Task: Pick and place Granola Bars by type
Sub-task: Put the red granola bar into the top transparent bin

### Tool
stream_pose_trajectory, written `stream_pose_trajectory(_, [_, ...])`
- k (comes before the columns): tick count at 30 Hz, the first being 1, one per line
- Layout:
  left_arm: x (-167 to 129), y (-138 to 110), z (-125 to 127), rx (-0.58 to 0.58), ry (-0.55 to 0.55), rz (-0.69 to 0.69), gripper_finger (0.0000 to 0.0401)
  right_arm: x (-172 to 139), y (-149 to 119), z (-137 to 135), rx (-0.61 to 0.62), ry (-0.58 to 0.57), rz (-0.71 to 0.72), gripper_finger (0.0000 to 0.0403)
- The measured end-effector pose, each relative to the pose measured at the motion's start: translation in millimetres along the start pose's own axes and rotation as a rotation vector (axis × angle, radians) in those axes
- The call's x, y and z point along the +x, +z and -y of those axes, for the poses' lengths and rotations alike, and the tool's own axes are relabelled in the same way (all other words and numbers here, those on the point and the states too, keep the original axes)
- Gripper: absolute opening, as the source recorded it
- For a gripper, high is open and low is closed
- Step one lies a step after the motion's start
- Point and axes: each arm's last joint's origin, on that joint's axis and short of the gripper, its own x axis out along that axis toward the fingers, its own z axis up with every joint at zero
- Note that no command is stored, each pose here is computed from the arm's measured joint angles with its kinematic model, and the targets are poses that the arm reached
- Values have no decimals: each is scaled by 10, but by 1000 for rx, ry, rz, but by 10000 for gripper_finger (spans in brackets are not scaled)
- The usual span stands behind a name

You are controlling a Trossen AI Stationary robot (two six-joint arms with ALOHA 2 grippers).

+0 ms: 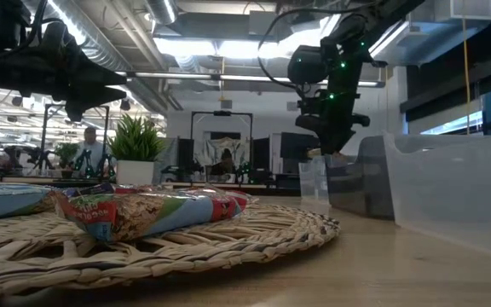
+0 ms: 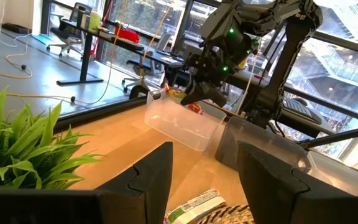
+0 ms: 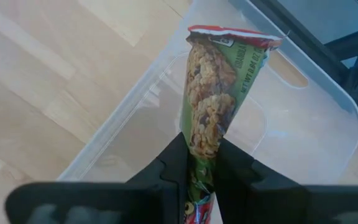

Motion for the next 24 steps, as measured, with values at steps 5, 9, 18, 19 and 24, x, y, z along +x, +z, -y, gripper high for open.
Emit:
stream_pose_trajectory(5, [0, 0, 0, 0, 0, 0, 169, 0, 0, 0, 0, 0, 0, 65])
stream_pose_trajectory(9, [0, 0, 0, 0, 0, 0, 169, 0, -1, 0, 0, 0, -1, 65])
stream_pose_trajectory(18, [0, 0, 0, 0, 0, 0, 169, 0, -1, 0, 1, 0, -1, 70])
stream_pose_trajectory(19, [0, 0, 0, 0, 0, 0, 169, 0, -1, 0, 3, 0, -1, 74])
stream_pose_trajectory(24, [0, 0, 0, 0, 0, 0, 169, -1, -1, 1, 27, -1, -1, 113])
